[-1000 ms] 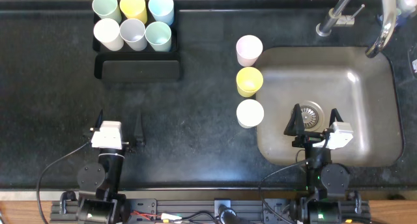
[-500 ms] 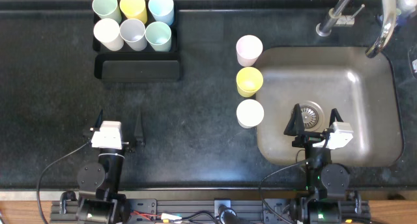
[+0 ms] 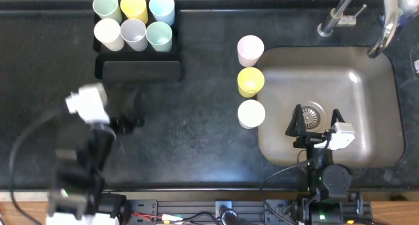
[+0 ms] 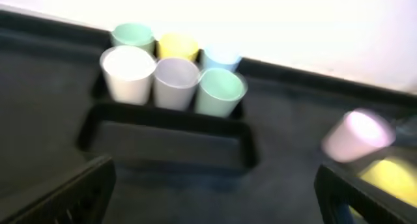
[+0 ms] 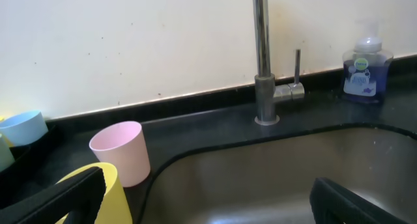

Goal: Store Cups

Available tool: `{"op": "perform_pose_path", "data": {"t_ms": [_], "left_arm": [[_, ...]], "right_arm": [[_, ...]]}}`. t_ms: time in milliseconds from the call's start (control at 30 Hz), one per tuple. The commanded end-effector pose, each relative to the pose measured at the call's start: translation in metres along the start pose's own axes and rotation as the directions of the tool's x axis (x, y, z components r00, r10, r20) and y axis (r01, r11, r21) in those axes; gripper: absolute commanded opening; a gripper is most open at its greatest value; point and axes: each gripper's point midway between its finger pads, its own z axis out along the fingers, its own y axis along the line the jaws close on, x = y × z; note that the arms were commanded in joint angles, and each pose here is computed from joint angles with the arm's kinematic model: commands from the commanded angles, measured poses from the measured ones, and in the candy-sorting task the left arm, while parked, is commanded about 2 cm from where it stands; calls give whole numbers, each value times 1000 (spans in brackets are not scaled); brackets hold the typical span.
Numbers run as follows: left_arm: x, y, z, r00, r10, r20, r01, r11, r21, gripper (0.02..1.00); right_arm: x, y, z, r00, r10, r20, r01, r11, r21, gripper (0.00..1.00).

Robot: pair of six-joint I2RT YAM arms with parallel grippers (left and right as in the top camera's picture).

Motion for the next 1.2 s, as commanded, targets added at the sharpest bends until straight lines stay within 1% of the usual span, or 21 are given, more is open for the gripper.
{"op": "perform_pose_path", "data": {"t_ms": [33, 67, 100, 133, 200, 267, 433, 533, 600, 767, 833, 967, 1067, 1200], "left_arm": [[-43, -36, 38, 954, -244, -171, 253, 967, 35, 1000], [-47, -41, 49, 937, -273, -217, 283, 959, 16, 967], [-52, -49, 61, 920, -281, -272, 292, 956, 2, 965], [-53, -56, 73, 906, -277, -321, 288, 958, -14, 998], [-51, -74, 98, 867, -258, -426, 260, 964, -55, 998], [-46, -95, 120, 833, -227, -504, 218, 973, -78, 998], [-15, -158, 164, 758, -128, -640, 111, 992, -67, 998], [8, -191, 183, 725, -78, -684, 79, 996, -30, 998], [28, -207, 193, 702, -66, -710, 70, 997, -25, 1000], [77, -229, 210, 647, -28, -762, 30, 999, -11, 1000], [93, -236, 216, 636, -12, -772, 19, 1000, 1, 1000], [106, -246, 232, 652, 1, -758, 25, 999, 23, 1000], [110, -245, 236, 650, -22, -760, 38, 999, 4, 1000], [116, -243, 238, 642, -27, -766, 36, 999, -5, 1000]], "right_arm": [[3, -1, 0, 1000, 0, 1, 0, 1000, -1, 998], [3, -1, 0, 1000, 0, 1, 0, 1000, -1, 998], [3, -1, 0, 1000, 0, 1, 0, 1000, -1, 998], [3, -1, 0, 1000, 0, 1, 0, 1000, -1, 996], [3, -1, 0, 1000, 0, 1, 0, 1000, -1, 998], [3, -1, 0, 1000, 0, 1, 0, 1000, -1, 998], [3, -1, 0, 1000, 0, 1, 0, 1000, -1, 998], [3, -1, 0, 1000, 0, 1, 0, 1000, -1, 996], [3, -1, 0, 1000, 0, 1, 0, 1000, -1, 998], [3, -1, 0, 1000, 0, 1, 0, 1000, -1, 996], [3, -1, 0, 1000, 0, 1, 0, 1000, -1, 996], [3, -1, 0, 1000, 0, 1, 0, 1000, -1, 998], [3, -1, 0, 1000, 0, 1, 0, 1000, -1, 998], [3, -1, 0, 1000, 0, 1, 0, 1000, -1, 998]]}}
